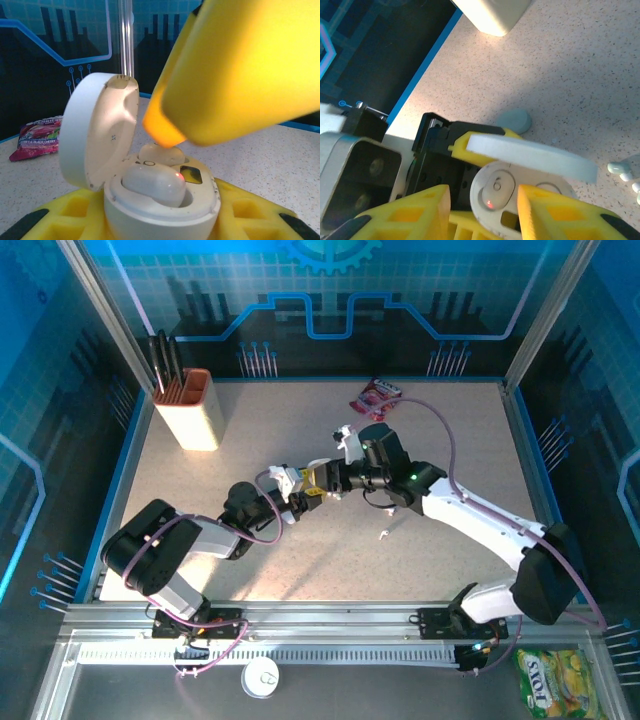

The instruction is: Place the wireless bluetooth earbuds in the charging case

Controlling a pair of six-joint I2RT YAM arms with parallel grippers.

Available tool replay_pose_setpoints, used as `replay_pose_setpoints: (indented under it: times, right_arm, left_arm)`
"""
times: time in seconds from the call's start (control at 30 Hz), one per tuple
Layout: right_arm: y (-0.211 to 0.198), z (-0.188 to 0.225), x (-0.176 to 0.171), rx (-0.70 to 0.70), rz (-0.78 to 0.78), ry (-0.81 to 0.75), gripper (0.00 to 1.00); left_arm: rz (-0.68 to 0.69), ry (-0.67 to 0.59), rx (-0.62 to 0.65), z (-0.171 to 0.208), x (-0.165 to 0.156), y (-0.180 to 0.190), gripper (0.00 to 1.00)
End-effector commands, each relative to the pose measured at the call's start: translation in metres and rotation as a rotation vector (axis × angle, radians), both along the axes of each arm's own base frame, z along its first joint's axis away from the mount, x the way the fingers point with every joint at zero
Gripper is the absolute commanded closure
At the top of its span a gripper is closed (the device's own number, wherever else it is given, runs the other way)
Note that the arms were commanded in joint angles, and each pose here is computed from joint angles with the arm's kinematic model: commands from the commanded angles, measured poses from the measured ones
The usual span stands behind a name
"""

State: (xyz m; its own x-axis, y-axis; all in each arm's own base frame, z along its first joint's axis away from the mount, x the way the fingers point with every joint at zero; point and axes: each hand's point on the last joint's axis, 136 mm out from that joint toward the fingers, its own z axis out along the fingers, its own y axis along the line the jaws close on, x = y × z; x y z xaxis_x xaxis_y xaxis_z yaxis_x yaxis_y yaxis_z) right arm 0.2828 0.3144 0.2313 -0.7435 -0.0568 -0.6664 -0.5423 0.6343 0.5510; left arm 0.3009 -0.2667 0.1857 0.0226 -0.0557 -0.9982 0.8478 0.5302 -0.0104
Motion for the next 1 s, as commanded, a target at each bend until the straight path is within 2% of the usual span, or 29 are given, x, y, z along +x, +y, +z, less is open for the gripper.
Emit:
replay_pose_setpoints:
  times: [0.0, 0.13, 0.3, 0.67, 0.97]
  right_arm:
    - [-0.003, 0.024, -0.007, 0.050, 0.030, -0.078, 0.57]
    - [0.002, 0.044, -0.015, 0.088, 0.083, -0.116, 0.58]
    - [0.002, 0.055, -0.007, 0.059, 0.078, -0.143, 0.70]
    - [0.018, 0.027, 0.024, -0.042, 0.066, -0.057, 0.74]
    - [0.014, 0.007, 0.016, -0.055, 0.067, -0.015, 0.74]
  left_arm:
    - [0.007, -0.051, -0.017, 0.010, -0.004, 0.002, 0.63]
    - [0.016, -0.061, 0.010, 0.003, -0.004, 0.005, 0.64]
    - [0.020, -0.082, 0.056, -0.008, -0.007, 0.011, 0.64]
    - [-0.001, -0.151, 0.089, -0.005, -0.019, 0.014, 0.64]
    - [0.058, -0.067, -0.010, 0.011, -0.007, 0.019, 0.64]
